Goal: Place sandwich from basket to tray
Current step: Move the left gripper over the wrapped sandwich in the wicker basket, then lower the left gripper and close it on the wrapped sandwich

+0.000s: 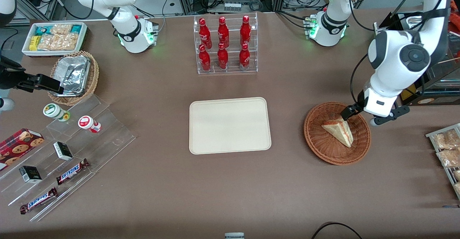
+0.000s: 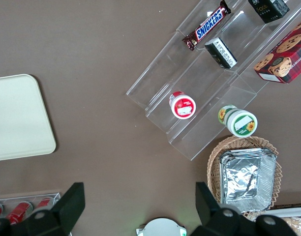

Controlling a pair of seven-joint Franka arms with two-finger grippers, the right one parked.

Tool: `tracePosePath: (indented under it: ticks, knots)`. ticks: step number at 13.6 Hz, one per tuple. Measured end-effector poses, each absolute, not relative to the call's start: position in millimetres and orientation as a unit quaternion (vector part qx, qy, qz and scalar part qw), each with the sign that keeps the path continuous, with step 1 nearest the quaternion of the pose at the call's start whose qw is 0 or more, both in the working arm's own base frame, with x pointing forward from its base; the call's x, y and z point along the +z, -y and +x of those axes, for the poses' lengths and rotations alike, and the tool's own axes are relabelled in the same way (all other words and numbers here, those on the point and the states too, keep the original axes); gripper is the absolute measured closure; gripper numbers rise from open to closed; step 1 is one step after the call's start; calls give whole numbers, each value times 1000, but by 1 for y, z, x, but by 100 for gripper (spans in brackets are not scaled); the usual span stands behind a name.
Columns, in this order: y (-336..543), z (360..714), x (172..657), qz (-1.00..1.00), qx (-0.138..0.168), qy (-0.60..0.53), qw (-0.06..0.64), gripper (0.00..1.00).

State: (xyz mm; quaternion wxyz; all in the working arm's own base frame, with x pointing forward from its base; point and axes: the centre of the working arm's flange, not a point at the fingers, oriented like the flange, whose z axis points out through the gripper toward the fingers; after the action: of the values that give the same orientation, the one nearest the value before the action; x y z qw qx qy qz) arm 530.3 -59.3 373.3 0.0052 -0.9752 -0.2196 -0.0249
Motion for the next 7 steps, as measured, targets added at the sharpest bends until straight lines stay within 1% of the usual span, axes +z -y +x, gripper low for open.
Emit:
tracePosePath:
  ticks: [1,3,7]
  knots:
    - [58,529,365,-970,-22,242,5,0]
    - [59,530,352,-961,-27,275,0,0]
    - [59,534,323,-949,-30,313,-7,0]
